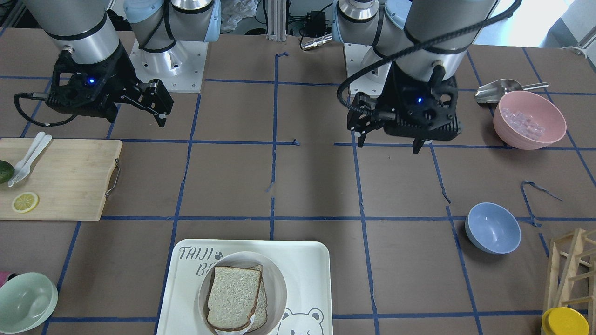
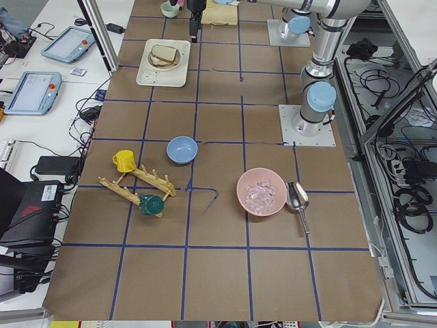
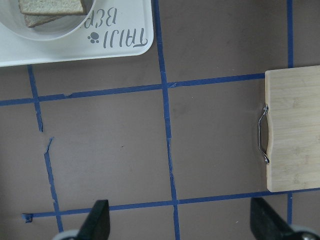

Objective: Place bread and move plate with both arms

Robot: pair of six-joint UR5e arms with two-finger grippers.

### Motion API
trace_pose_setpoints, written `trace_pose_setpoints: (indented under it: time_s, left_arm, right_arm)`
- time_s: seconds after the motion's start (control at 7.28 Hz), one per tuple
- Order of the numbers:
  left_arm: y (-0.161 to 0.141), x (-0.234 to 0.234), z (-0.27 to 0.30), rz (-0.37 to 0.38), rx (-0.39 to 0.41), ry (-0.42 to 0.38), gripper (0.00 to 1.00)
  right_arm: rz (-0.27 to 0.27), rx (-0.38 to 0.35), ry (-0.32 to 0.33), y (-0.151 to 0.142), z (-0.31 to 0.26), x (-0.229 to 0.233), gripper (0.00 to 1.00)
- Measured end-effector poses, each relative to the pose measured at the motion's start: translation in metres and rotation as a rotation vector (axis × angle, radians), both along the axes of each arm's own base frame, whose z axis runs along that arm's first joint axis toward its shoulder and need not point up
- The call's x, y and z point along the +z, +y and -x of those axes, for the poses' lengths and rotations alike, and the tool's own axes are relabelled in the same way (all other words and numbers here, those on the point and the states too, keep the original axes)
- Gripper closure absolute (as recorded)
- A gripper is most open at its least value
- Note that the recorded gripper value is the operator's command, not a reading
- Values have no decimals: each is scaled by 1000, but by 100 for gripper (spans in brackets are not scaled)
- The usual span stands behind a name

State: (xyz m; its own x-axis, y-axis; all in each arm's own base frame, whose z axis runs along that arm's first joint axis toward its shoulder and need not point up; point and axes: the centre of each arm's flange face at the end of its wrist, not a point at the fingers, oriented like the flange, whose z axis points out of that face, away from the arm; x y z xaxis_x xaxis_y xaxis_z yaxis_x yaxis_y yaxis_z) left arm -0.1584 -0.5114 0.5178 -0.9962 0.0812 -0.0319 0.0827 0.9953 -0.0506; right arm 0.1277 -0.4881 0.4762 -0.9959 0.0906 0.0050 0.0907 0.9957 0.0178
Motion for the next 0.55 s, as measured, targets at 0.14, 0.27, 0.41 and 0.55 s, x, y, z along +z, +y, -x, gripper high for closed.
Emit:
trace_pose_setpoints:
  time_s: [0.14, 0.27, 0.41, 0.55]
  left_arm:
    - [3, -8, -5, 35, 13, 4, 0]
    - [0, -13, -7, 65, 20, 15, 0]
    - [-2, -13, -7, 79, 23, 27, 0]
    - [-2, -13, -8, 69, 31, 36, 0]
  right_arm:
    - [0, -2, 0, 0, 0, 0, 0]
    - [1, -4, 0, 0, 0, 0, 0]
    - [4, -4, 0, 0, 0, 2, 0]
    - [10, -5, -1, 1, 0, 5, 0]
